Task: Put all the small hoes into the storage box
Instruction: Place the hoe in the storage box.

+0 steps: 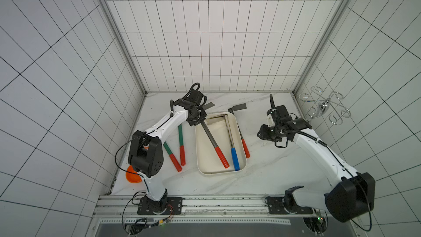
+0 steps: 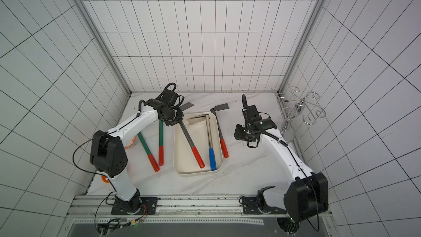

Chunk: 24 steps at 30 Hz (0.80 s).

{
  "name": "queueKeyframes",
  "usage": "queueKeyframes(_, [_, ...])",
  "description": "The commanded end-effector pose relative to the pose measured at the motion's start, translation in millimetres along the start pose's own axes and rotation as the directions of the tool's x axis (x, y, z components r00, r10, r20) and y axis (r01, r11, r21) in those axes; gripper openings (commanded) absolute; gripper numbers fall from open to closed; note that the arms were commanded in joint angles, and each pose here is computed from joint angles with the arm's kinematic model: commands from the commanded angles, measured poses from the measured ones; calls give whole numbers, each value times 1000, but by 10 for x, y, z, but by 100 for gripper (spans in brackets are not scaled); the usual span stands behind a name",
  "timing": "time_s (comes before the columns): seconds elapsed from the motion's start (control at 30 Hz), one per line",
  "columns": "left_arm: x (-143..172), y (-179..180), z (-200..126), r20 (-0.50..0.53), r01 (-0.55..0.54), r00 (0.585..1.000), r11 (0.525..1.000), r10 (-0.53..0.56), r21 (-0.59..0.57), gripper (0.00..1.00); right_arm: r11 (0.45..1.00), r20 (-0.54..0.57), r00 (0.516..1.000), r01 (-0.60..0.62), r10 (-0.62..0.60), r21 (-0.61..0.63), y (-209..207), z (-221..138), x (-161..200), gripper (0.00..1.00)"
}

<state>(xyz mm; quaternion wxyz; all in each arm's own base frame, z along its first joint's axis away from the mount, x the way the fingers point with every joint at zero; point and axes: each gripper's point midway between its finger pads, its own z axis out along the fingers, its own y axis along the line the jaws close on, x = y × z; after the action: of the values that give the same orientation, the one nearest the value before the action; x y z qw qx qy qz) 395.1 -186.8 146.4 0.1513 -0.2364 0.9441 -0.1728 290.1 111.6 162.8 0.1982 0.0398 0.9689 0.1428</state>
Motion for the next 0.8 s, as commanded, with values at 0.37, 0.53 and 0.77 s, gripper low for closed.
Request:
queueKeyframes(0.37, [32, -1, 216, 11, 30, 999, 999, -30, -22, 0, 999, -39, 999, -21, 22, 32, -133, 95, 154, 43])
queueKeyframes(0.53, [76, -8, 284, -1, 39, 999, 999, -39, -27, 0, 999, -40, 999, -19, 20, 33, -135, 106, 148, 43])
queueKeyframes(0.77, [104, 31, 354, -13, 44, 999, 998, -44, -44, 0, 999, -44, 999, -13, 14, 38, -144, 120, 151, 43])
